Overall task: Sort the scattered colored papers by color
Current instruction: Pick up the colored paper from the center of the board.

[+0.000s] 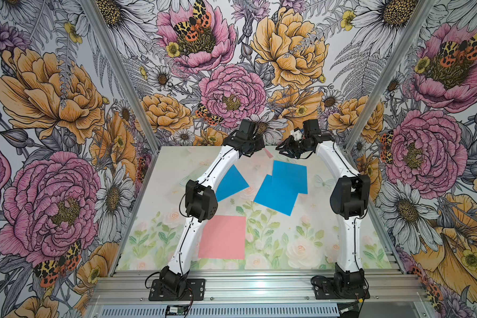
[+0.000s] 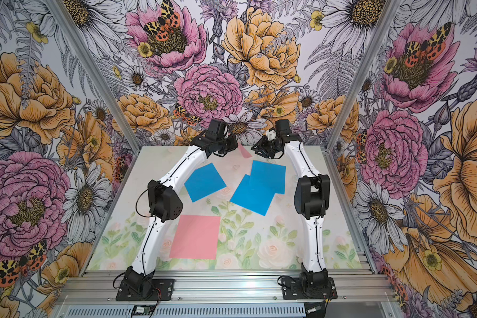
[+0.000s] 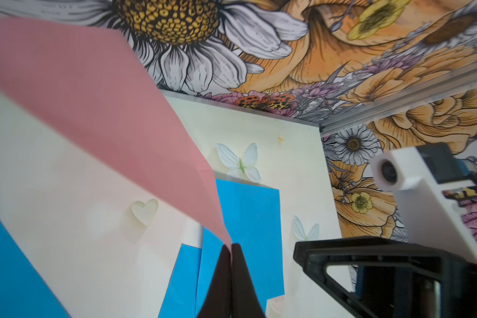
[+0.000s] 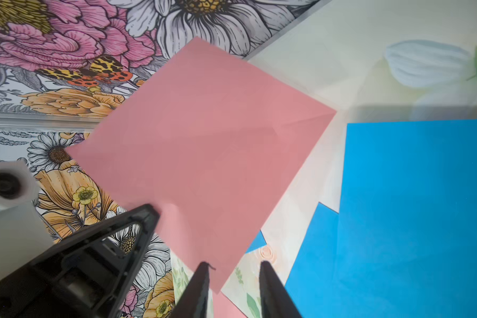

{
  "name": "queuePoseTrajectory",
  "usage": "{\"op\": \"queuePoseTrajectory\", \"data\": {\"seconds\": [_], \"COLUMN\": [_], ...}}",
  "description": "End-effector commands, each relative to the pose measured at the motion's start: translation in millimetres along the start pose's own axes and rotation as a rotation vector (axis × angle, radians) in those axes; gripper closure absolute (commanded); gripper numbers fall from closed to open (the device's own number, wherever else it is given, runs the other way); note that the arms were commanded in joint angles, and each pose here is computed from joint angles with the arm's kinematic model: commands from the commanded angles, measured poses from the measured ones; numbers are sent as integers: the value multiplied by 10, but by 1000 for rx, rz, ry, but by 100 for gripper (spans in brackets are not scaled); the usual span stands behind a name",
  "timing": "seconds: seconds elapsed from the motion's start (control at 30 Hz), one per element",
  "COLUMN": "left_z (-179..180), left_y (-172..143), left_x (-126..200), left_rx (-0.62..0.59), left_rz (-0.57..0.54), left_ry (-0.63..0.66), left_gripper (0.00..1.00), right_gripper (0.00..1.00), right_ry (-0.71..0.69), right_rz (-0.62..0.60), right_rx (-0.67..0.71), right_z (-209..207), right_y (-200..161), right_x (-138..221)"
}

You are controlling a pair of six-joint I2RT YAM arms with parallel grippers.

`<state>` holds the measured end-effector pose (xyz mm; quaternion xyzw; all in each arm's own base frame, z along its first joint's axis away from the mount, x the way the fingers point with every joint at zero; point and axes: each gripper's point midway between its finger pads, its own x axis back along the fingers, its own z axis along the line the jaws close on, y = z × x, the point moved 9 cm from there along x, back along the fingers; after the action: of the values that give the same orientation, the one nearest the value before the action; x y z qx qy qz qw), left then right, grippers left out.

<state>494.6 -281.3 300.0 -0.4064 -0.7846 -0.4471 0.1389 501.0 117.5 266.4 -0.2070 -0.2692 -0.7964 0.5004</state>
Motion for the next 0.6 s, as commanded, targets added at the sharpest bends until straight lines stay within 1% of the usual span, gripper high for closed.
{"op": "queuePoseTrajectory", "data": {"seconds": [0.0,0.07,0.13,0.2,0.23,0.27,0.37,0.43,0.47,0.57], "left_z": [-144,-210,-168,-164,-178,-137,117,310,420,629], "left_y": [47,-67,-298,-543,-709,-908,-1480,-1781,-1898,-2116], "left_x": [498,793,976,1163,1329,1400,1477,1559,1579,1600], "left_rx": [-86,-95,-70,-8,13,30,100,141,168,193], "left_rz": [-27,-29,22,87,116,163,329,402,441,533], "left_ry": [-24,-5,10,-40,-76,-83,-57,9,38,124], "left_gripper": [100,100,100,100,100,100,100,100,100,100], "right_gripper": [66,66,66,66,66,66,65,65,65,65], "right_ry": [-49,-62,-78,-85,-69,-69,-80,-86,-88,-99], "right_rz": [-23,-20,-4,26,52,73,98,124,141,179], "right_rx": [45,53,62,49,44,37,51,65,63,66], "right_z": [25,-9,-71,-155,-173,-210,-258,-308,-341,-410], "right_y": [-121,-192,-274,-352,-399,-462,-627,-736,-793,-942], "right_x": [124,190,205,178,164,156,201,194,178,120]}}
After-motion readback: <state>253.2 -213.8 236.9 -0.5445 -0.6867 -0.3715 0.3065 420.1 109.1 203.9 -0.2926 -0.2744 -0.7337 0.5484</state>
